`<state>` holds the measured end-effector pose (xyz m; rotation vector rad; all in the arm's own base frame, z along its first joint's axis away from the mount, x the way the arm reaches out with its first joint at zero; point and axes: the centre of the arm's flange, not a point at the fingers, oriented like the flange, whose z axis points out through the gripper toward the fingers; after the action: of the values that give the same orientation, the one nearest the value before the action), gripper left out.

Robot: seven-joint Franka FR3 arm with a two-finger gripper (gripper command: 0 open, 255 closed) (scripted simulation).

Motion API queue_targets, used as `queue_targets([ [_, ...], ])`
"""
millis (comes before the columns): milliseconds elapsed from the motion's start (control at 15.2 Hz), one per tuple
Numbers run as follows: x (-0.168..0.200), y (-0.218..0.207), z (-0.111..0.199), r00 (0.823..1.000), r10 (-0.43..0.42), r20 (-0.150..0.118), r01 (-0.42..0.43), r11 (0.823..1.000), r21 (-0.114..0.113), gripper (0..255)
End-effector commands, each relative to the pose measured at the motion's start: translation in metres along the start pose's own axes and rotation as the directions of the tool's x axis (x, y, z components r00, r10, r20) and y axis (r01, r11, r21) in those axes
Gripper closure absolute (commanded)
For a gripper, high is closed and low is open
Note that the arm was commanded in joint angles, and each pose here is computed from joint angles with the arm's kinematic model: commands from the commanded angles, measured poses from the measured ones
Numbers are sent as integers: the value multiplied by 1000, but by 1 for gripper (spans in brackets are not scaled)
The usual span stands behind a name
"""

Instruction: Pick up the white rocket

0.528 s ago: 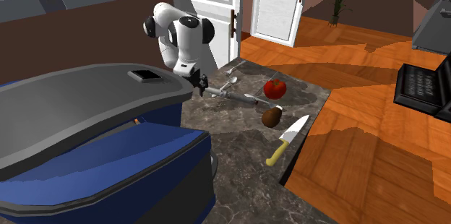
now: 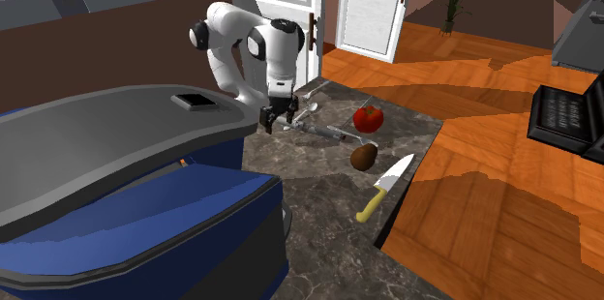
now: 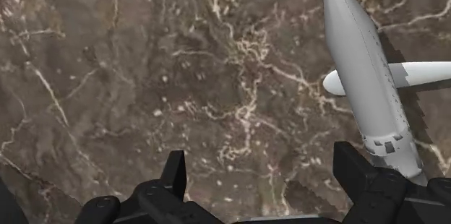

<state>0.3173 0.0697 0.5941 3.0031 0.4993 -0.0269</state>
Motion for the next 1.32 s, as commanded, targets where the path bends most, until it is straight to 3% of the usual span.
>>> queue_targets([
  [0,11,-24,-2,995,-98,-9,98,995,-5,0],
  [198,19,-62,-5,971,-239,-19,239,971,-14,0],
  [396,22,-100,-8,929,-368,-28,367,930,-25,0],
  [990,24,-103,32,929,-368,-28,367,930,-25,0],
  [1056,23,-104,32,929,-368,-28,367,930,-25,255],
  [1254,23,-103,32,929,-368,-28,367,930,-25,255],
])
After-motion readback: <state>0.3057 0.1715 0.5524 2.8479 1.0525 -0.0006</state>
